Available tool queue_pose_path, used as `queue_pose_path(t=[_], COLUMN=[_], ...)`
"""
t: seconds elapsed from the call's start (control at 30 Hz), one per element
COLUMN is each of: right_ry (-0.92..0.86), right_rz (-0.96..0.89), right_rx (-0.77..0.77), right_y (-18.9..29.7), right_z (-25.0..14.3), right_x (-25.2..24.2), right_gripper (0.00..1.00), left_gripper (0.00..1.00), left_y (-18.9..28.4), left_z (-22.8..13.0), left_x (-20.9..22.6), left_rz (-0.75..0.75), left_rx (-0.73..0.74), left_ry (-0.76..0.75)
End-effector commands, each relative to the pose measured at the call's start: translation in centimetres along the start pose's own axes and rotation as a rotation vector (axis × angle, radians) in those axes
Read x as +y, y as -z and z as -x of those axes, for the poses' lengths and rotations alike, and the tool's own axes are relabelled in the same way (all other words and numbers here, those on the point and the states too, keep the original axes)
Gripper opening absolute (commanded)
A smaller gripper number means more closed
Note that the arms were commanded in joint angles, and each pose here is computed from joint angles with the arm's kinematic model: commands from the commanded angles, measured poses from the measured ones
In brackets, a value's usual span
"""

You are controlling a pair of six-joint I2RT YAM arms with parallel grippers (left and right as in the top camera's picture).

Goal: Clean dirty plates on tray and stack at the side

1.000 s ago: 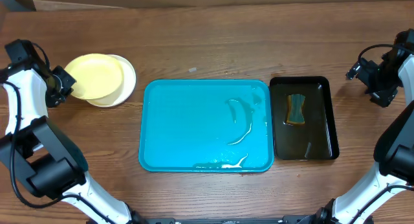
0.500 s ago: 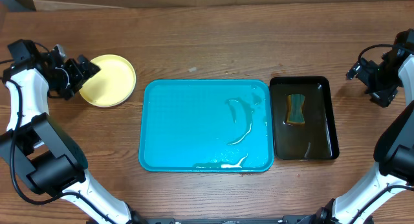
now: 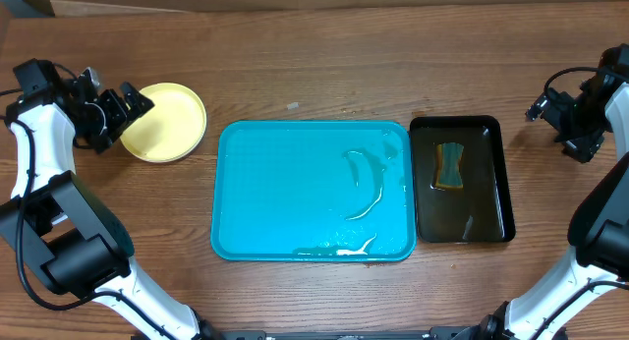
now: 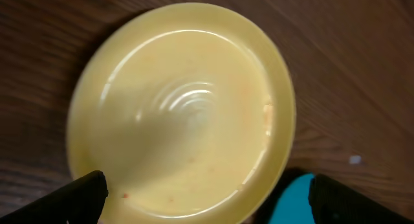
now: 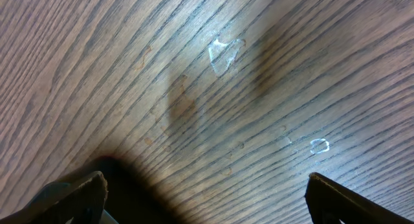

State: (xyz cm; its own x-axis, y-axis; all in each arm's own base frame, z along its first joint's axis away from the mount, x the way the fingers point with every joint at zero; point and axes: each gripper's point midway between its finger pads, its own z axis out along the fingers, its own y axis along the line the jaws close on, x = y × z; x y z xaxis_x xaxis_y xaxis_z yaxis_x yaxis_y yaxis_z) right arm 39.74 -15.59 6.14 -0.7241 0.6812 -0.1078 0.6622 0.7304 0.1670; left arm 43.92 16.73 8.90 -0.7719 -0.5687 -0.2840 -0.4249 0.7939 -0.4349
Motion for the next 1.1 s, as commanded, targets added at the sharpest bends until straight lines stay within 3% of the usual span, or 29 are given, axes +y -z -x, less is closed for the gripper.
queue_pose_path(t=[0.0,0.17,1.07], right_ry=[0.006,0.006,0.006], right_rz=[0.019,0.019,0.019], right_rx=[-0.05,-0.05,-0.05], right_y=[1.75,1.75,1.75], right_z=[0.79,0.79,0.79], right_x=[0.67,0.67,0.67], right_gripper=[1.0,1.0,1.0], left_gripper=[1.0,1.0,1.0], left_y=[0.2,0.4,0.4], left_z=[0.82,0.94,0.95], left_x=[2.7,3.66,3.68], left_rz=[0.164,0.221,0.223], left_rx=[-0.028,-0.035,-0.035], left_ry=[-0.016,-0.016,-0.015])
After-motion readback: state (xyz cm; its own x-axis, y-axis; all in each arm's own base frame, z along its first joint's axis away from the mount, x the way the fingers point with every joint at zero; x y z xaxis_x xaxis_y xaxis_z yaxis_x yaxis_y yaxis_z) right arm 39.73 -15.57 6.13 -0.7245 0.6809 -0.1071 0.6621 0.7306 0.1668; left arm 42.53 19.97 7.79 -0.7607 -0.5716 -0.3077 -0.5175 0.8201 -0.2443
